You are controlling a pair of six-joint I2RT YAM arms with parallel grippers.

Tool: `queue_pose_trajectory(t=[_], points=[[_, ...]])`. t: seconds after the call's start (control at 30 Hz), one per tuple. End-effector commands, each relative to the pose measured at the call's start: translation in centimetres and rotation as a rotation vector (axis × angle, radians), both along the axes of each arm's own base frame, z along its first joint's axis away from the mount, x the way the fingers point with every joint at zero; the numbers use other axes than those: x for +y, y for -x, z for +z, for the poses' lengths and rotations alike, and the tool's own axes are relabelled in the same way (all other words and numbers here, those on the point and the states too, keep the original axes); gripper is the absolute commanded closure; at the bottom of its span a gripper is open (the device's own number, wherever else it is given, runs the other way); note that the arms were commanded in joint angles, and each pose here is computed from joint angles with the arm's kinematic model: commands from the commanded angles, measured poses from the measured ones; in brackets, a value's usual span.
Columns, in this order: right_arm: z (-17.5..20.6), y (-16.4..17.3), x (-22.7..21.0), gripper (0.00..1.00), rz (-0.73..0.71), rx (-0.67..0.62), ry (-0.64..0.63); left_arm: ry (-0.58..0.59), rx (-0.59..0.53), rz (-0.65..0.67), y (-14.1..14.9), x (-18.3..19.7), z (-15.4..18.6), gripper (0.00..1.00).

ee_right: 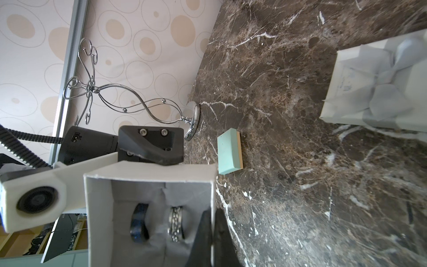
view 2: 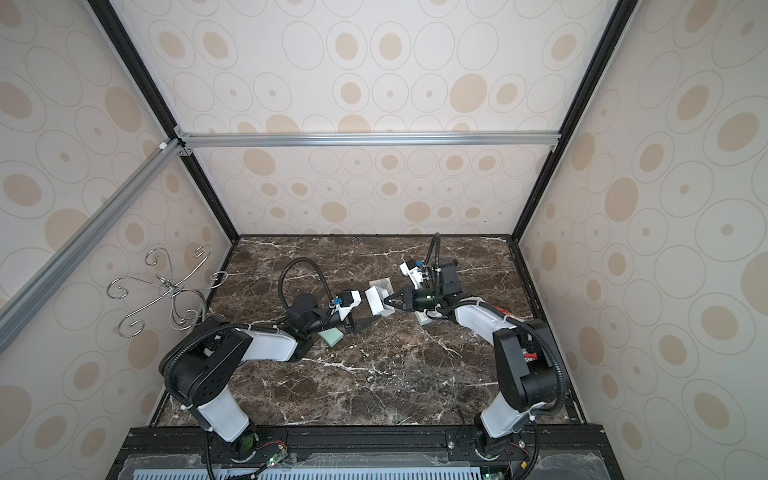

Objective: Take the rings out of the lift-off lid box
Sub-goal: Place the jewelry box at the center of the board.

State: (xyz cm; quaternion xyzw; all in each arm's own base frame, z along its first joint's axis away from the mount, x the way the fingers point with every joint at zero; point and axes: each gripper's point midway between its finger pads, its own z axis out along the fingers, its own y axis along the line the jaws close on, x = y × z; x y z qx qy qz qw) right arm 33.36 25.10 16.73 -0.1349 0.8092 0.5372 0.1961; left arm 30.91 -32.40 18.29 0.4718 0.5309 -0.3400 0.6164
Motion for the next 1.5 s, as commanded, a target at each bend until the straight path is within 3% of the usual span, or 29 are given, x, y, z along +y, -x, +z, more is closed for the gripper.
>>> queue_pose_trajectory(t=[0.0,0.1,0.23,0.43,0.73,1.47], points=[[1.2,-0.2,-0.2,1.00,-0.012,-0.058,0.038,0.024,-0.041,-0.003,0.0,-0.3,1.5,0.12],[0.5,-0.6,-1.6,1.00,-0.073,-0.076,0.163,0.020,-0.028,0.051,0.0,0.7,1.7,0.01],[-3.3,-1.0,-5.4,1.00,-0.199,-0.076,0.506,0.043,0.002,0.124,-0.3,2.0,3.4,0.00],[-7.1,-1.0,-7.4,1.00,-0.290,-0.086,0.826,-0.073,0.100,0.229,-2.3,2.5,1.4,0.00],[-9.4,-1.8,-6.8,1.00,-0.341,-0.103,0.938,-0.219,0.230,0.368,-5.0,3.5,-2.7,0.00],[-12.0,-2.9,-4.4,1.00,-0.390,-0.088,0.997,-0.286,0.338,0.404,-6.1,3.0,-6.3,0.01]])
